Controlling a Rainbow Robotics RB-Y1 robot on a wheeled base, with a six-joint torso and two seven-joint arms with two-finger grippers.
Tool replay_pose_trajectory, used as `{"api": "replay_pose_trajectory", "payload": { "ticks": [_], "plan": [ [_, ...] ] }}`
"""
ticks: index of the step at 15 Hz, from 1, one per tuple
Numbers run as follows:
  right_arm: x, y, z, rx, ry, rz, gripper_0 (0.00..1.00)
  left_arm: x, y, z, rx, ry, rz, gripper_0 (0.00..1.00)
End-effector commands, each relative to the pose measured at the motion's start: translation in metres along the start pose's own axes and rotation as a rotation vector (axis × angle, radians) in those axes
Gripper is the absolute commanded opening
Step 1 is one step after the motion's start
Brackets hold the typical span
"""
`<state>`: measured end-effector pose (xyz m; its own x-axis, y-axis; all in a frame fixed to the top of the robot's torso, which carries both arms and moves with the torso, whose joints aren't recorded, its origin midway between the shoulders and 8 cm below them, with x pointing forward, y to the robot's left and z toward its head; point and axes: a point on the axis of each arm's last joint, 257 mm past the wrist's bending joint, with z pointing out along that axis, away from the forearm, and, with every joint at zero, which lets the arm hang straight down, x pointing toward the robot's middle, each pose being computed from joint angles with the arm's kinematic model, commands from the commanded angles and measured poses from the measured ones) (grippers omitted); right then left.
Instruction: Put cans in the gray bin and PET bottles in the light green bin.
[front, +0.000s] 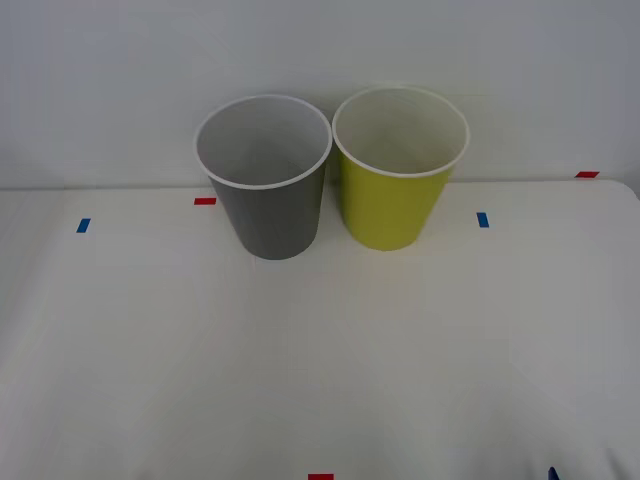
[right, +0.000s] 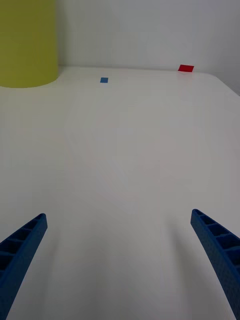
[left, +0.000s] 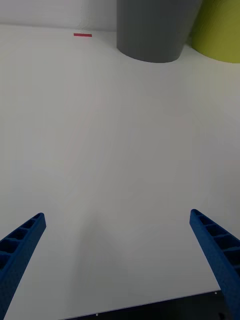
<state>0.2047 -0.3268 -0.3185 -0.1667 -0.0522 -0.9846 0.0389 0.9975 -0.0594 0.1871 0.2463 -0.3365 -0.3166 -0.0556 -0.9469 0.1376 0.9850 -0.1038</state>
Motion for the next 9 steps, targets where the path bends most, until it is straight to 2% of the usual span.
{"api": "replay_pose_trajectory", "payload": {
  "ticks": [1, 9],
  "plan": [
    [0.0, 0.0, 0.0, 0.0, 0.0, 0.0, 1.0, 0.0, 0.0, 0.0, 0.0, 0.0, 0.0, 1.0],
    [0.0, 0.0, 0.0, 0.0, 0.0, 0.0, 1.0, 0.0, 0.0, 0.0, 0.0, 0.0, 0.0, 1.0]
  ]
}}
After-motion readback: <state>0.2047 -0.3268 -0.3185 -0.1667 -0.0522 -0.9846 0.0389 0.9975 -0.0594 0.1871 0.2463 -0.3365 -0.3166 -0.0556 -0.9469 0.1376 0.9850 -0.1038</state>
